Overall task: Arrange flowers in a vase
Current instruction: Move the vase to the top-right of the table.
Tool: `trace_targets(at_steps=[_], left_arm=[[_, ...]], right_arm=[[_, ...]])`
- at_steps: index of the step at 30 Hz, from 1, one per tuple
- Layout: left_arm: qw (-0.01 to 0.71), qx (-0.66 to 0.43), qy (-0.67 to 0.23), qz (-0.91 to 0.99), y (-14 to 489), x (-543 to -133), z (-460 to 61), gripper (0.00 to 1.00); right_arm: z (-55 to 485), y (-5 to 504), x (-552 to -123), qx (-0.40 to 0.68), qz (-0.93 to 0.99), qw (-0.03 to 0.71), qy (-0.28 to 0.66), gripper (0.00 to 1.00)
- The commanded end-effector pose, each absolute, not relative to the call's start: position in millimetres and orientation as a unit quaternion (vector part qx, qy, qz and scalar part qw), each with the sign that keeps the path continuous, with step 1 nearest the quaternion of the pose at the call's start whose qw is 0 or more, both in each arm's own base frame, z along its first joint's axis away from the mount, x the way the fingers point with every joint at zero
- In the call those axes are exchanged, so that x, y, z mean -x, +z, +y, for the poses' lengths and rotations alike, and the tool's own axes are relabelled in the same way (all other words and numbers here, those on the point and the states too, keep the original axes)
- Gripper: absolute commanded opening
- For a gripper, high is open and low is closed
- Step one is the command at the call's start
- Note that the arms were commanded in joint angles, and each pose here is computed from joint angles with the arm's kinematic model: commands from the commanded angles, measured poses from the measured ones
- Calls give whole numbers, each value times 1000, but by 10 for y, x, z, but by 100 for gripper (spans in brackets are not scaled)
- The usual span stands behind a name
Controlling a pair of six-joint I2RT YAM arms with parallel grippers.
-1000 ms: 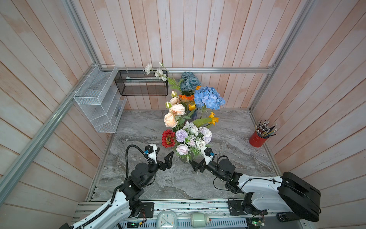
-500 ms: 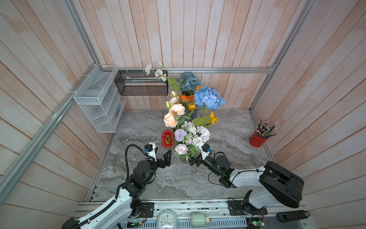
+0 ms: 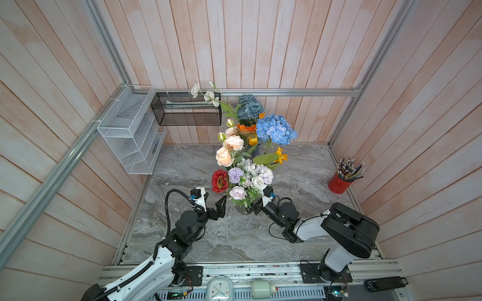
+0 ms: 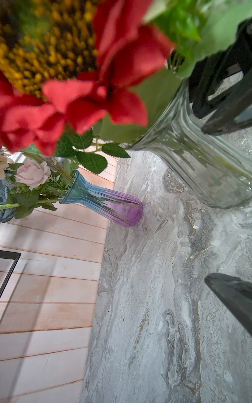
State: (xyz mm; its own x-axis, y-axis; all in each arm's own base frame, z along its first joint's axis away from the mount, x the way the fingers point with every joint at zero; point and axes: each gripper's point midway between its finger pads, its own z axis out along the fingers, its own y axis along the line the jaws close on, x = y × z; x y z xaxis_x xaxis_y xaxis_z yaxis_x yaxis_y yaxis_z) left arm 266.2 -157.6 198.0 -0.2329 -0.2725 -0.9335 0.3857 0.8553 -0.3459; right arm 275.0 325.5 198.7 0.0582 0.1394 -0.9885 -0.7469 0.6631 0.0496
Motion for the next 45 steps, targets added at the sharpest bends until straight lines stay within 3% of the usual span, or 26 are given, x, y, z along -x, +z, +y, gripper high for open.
trace_targets(at_steps=[1,9,15,20,24,25,27,35,45], left_arm=[[628,-38,-276,726,2108,-2689,-1600,100],[625,-42,-279,727,2120,-2720,-1649,100],[629,-41,-275,726,2135,-2729,-1634,100],[630,-37,-271,727,2130,-2737,-1618,100],[631,-35,-268,727,2125,-2739,-1605,100],[631,-35,-266,728,2113,-2742,-1595,100],[632,-33,-262,728,2108,-2745,-1585,100],[637,-34,-254,727,2110,-2766,-1574,100],[635,-38,-254,729,2095,-2830,-1627,100]], right_arm=[[3232,2012,-2878,222,606,693,320,97],[3277,1979,-2989,205,592,713,315,96],[3324,2009,-2998,209,583,717,320,88],[3352,2017,-2993,219,580,716,320,66],[3296,2029,-2975,221,579,721,311,56],[3260,2039,-2972,220,579,724,302,39],[3196,2039,-2971,224,583,727,285,30],[2889,2003,-2950,238,606,723,231,28],[2120,1898,-3223,201,656,715,134,28]])
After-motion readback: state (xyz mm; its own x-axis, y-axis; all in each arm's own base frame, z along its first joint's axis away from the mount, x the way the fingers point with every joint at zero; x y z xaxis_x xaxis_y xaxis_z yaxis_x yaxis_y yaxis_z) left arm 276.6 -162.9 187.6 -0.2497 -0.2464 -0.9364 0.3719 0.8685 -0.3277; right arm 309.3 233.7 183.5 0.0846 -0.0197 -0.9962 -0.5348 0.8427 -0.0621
